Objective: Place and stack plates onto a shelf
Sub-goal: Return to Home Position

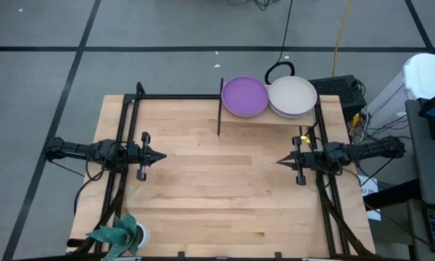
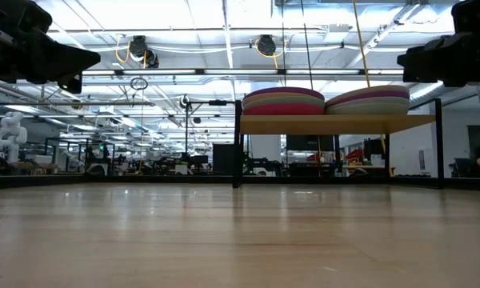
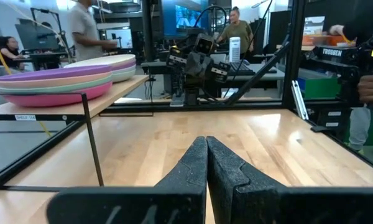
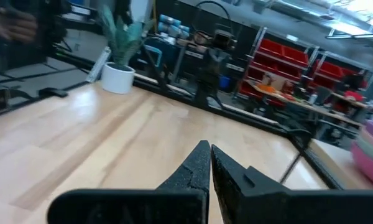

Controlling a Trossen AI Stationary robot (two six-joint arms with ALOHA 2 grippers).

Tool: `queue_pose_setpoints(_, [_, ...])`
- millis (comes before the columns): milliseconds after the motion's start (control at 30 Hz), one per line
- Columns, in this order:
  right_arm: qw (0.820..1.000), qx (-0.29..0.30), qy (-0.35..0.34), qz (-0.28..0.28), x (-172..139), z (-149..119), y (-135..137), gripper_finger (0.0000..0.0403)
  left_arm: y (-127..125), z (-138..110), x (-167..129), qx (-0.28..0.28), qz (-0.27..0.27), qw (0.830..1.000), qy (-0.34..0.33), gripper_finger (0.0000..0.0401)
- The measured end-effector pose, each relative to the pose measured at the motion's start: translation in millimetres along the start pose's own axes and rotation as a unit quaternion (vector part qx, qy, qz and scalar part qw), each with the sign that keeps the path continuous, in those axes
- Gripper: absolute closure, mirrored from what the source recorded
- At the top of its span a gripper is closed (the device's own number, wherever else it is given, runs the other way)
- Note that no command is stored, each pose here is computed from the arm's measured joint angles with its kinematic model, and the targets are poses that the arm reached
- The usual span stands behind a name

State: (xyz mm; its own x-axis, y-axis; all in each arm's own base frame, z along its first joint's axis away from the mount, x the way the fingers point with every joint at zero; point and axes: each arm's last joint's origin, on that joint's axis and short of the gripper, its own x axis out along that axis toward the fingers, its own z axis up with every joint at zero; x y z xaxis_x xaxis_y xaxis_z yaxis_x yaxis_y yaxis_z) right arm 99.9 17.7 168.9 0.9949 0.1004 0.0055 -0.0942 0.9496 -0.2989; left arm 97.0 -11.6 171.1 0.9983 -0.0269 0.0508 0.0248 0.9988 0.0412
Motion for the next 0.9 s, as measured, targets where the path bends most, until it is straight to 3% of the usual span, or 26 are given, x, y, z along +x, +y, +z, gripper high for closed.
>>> queue_pose_setpoints(467, [0.998,0.015,0.039,-0.049,0,-9,-14,0.0403,0,0,0,-0.003,0.000,1.000,0.001,0.0400])
queue_pose_setpoints(900, [0.997,0.016,0.047,-0.060,0,-11,-16,0.0403,0,2,0,-0.002,-0.001,1.000,-0.011,0.0400])
